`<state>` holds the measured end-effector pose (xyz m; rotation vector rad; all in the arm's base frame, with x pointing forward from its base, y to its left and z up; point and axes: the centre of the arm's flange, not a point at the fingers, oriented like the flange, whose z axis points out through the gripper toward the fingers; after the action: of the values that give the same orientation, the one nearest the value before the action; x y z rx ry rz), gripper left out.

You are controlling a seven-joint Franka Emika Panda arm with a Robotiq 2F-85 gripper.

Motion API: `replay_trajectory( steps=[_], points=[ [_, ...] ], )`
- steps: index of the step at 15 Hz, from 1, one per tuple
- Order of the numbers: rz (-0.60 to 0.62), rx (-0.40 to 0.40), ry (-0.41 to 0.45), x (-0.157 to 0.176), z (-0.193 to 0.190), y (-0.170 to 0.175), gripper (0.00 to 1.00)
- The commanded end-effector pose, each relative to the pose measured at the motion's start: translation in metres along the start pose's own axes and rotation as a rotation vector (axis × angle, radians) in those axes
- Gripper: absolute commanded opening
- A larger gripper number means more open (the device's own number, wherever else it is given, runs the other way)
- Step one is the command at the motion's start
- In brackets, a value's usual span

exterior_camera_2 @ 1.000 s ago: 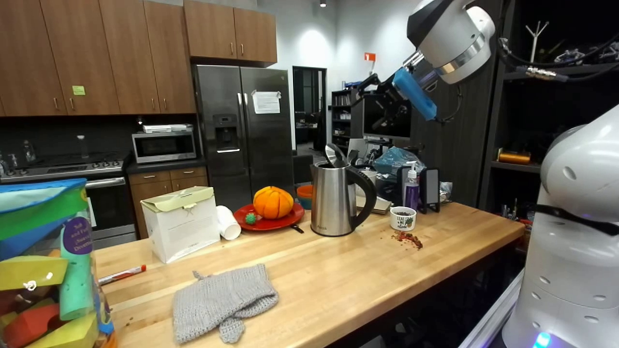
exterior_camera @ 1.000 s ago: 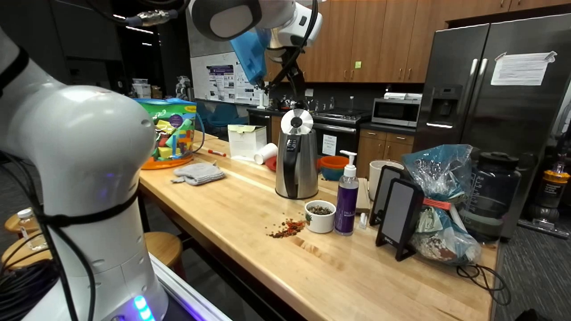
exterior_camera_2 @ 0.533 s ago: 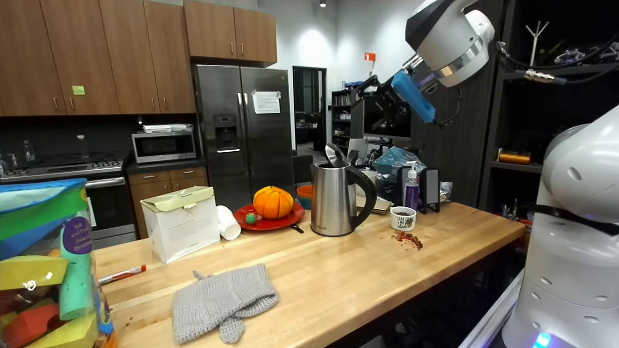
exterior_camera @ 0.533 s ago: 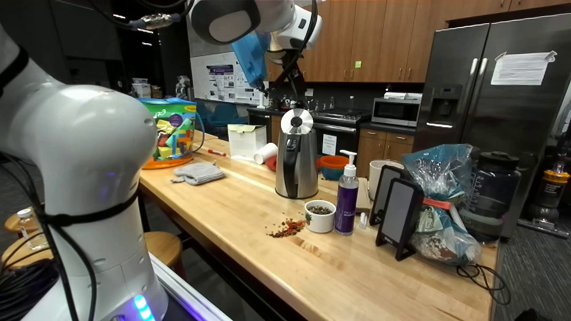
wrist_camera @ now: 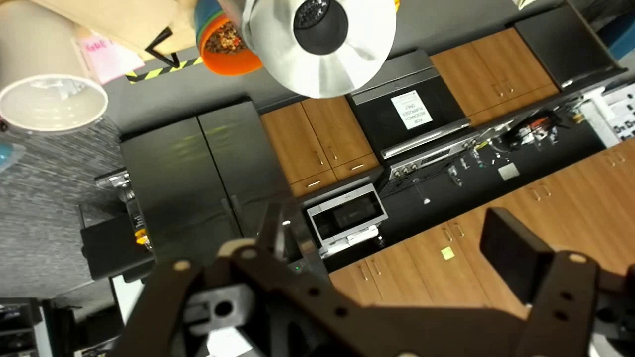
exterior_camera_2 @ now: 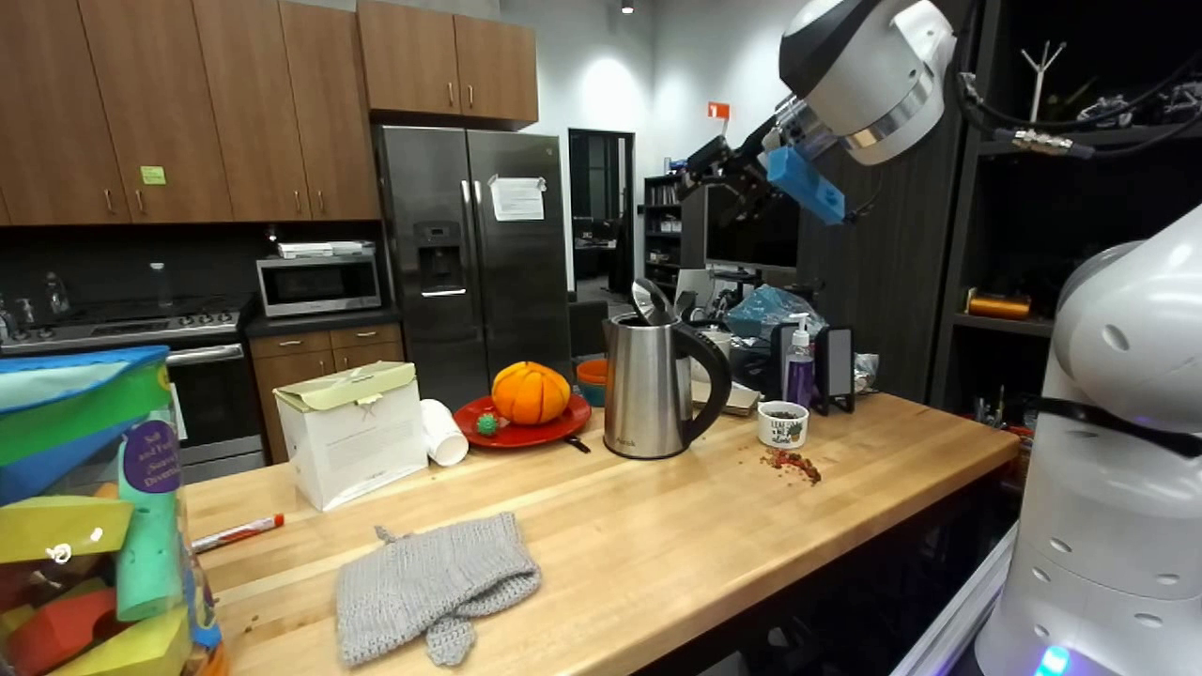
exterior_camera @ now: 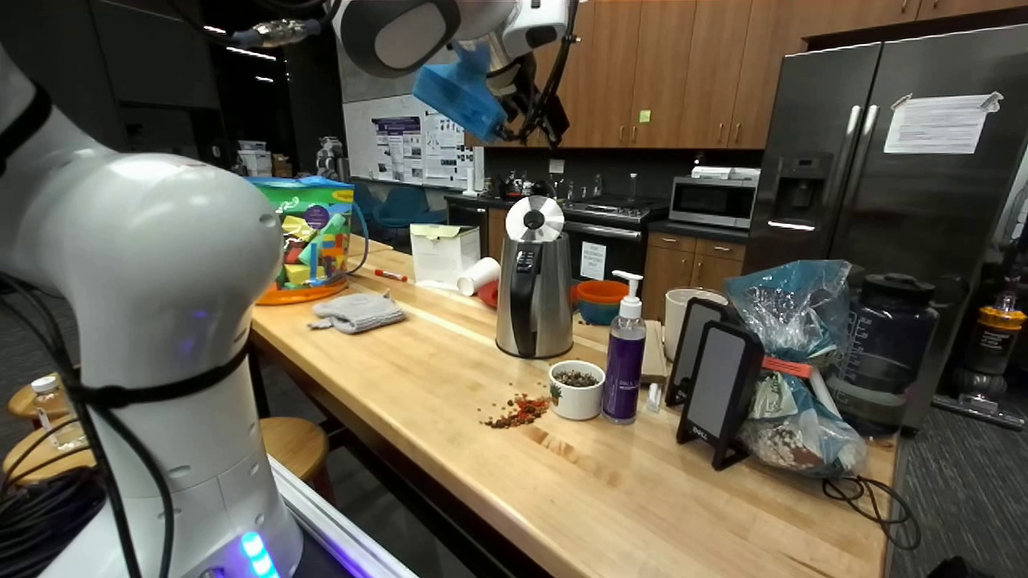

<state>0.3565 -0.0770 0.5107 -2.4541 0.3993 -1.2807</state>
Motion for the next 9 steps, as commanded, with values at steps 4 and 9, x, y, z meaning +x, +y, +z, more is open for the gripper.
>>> replay_trajectory(
  steps=[4, 9],
  points=[
    [-0.366, 0.002, -0.050, -0.018, 0.005, -0.003, 1.00],
    [-0.607, 0.010, -0.080, -0.027, 0.029, -0.013, 1.00]
  ],
)
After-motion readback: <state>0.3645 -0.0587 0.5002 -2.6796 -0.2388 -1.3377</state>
